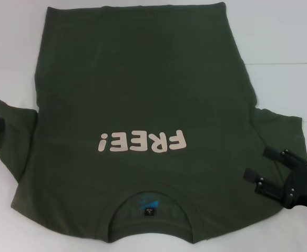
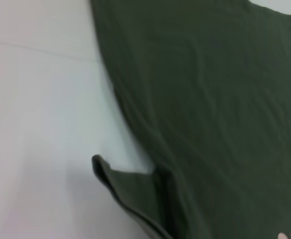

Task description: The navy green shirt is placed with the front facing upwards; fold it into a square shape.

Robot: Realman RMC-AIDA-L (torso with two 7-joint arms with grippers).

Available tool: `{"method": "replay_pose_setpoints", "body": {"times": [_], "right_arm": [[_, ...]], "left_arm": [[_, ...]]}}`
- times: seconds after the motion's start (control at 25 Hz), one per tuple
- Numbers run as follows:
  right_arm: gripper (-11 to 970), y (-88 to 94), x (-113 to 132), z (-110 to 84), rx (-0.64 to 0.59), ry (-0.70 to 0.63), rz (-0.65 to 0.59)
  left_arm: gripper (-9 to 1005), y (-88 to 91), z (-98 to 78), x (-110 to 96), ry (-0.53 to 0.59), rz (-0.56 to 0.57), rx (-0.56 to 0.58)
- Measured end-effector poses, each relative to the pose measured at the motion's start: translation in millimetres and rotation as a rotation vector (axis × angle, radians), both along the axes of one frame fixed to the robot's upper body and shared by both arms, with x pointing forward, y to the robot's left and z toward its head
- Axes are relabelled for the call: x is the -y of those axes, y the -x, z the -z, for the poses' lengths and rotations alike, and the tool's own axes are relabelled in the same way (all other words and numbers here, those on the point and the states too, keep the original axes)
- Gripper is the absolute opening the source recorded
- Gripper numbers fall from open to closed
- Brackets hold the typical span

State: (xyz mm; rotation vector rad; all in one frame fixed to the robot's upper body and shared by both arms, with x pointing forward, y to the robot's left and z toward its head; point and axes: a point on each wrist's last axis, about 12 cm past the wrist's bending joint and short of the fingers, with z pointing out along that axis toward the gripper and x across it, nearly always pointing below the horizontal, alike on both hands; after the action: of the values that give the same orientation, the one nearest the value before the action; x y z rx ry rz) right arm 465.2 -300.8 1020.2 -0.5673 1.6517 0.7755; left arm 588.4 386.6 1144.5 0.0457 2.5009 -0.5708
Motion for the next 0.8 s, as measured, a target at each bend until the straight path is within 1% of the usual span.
{"method": "replay_pose_setpoints", "body": {"times": [0.16,0.28,0.52,0.64,0.8], "right_arm": [[865,0.9,-0.3,0.5,-0.002,-0.002,0.0],[865,1.3,-0.3,0.6,-0.002,-0.003,0.001],[865,2.8,0.3,1.3,-0.005,-0.003,0.003],[865,3.1,0.8,1.3,-0.005,-0.004,0.006],[865,2.2,0.9,0.7,-0.002,-0.006,0.009]], "left_arm": [[22,-7.6,-9.6,3.5,0.004,0.012,0.011],[22,-13.2,-16.8,9.7,0.012,0.033,0.013],[22,-18.5,-27.9,16.9,0.03,0.047,0.02],[23,-17.6,-26.3,25.3,0.056,0.073,0.01],[23,-16.1,-15.2,45.0,0.084,0.112,-0.013]]}}
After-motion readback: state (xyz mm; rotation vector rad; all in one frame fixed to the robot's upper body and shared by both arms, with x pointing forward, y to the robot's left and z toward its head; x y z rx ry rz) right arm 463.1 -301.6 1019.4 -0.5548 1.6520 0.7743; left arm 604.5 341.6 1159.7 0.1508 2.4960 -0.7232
